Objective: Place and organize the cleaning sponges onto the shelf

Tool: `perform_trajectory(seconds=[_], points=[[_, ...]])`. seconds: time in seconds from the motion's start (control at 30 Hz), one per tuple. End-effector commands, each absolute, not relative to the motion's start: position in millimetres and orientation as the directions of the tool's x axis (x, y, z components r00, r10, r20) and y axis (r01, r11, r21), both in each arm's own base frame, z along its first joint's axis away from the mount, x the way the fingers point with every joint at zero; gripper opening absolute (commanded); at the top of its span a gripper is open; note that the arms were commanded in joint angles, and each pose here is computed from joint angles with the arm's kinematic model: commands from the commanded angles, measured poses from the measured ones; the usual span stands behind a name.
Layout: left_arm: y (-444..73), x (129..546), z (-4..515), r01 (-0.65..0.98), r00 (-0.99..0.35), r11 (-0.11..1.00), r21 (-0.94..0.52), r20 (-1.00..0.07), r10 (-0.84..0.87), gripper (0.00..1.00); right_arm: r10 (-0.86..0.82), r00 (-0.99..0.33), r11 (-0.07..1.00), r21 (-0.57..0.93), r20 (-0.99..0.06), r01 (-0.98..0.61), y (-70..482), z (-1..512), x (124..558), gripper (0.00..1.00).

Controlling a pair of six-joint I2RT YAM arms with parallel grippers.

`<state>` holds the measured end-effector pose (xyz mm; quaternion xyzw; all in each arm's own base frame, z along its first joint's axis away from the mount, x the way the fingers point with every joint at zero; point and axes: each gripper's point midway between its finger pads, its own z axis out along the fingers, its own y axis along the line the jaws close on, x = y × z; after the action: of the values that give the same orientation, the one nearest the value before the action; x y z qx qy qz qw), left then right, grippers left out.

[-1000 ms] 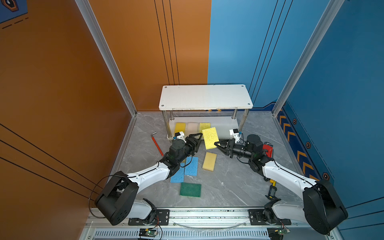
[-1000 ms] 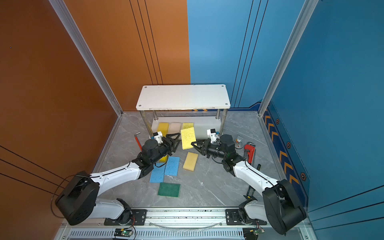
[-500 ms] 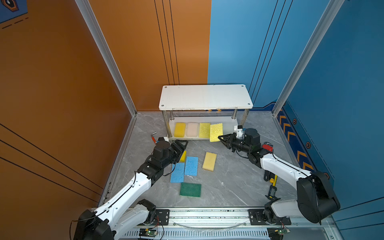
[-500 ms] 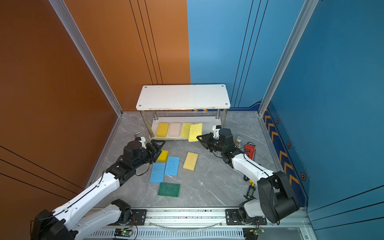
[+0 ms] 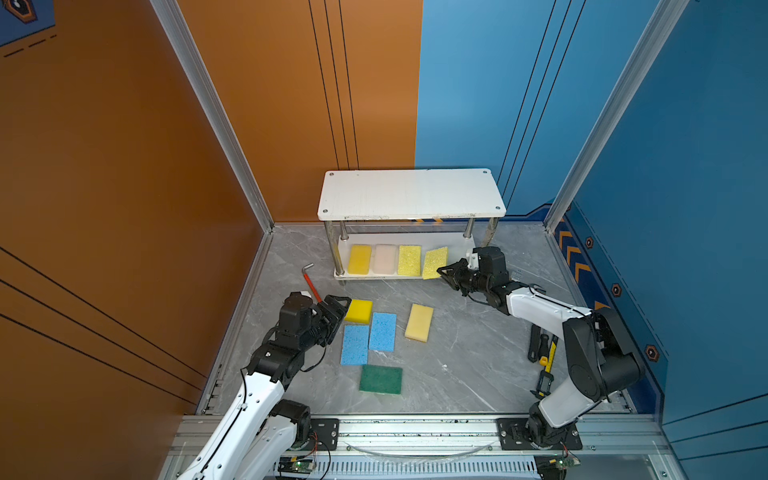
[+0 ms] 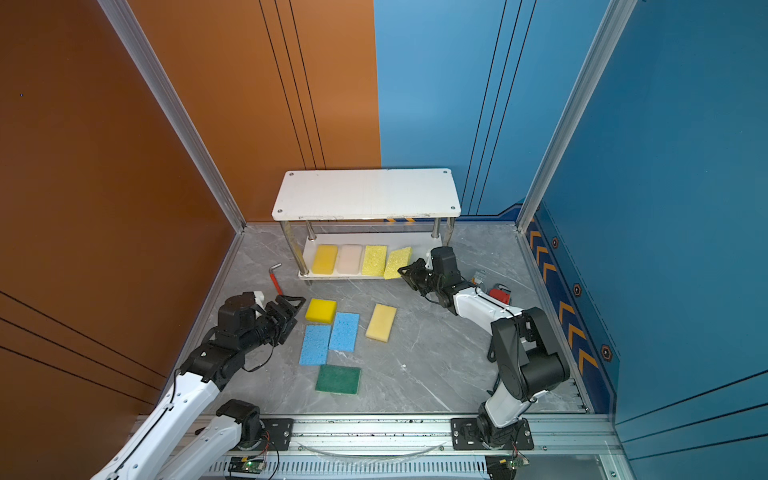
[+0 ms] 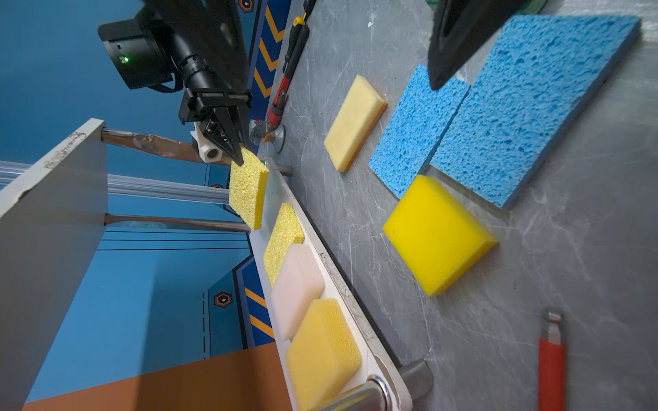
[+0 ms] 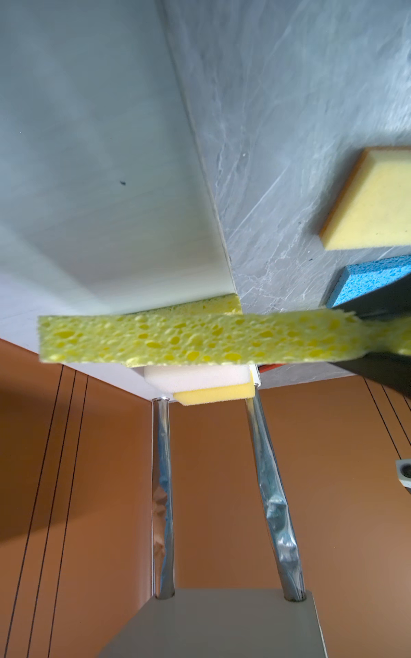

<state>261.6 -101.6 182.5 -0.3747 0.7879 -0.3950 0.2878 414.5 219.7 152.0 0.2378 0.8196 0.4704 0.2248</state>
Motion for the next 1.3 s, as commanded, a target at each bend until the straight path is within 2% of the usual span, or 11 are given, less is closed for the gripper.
perform_trajectory(seconds=[0.0, 0.63, 0.73, 0.83, 0.93, 1.1, 1.27], points=[[-102, 254, 173, -0.379, -0.583, 0.412, -0.829, -0.132, -0.802, 0.80, 0.566, -0.805, 0.501, 0.851, -0.181, 0.160, 213, 150, 416, 0.15], [-88, 247, 176, -0.398, -0.551, 0.372, -0.839, -0.106, -0.828, 0.80, 0.561, -0.817, 0.507, 0.835, -0.131, 0.215, 211, 121, 434, 0.15], [-86, 246, 175, -0.403, -0.546, 0.365, -0.839, -0.100, -0.832, 0.80, 0.580, -0.806, 0.504, 0.830, -0.122, 0.237, 208, 118, 436, 0.30], [-85, 247, 174, -0.408, -0.543, 0.359, -0.840, -0.093, -0.834, 0.80, 0.594, -0.796, 0.490, 0.837, -0.115, 0.244, 208, 117, 437, 0.33], [-84, 247, 173, -0.411, -0.543, 0.356, -0.839, -0.088, -0.835, 0.80, 0.601, -0.791, 0.491, 0.835, -0.117, 0.249, 206, 117, 437, 0.42], [-83, 247, 170, -0.415, -0.547, 0.358, -0.836, -0.085, -0.833, 0.80, 0.616, -0.779, 0.490, 0.833, -0.122, 0.257, 203, 118, 437, 0.48], [-83, 246, 169, -0.419, -0.545, 0.351, -0.837, -0.078, -0.835, 0.80, 0.633, -0.764, 0.479, 0.839, -0.126, 0.259, 203, 116, 440, 0.59]])
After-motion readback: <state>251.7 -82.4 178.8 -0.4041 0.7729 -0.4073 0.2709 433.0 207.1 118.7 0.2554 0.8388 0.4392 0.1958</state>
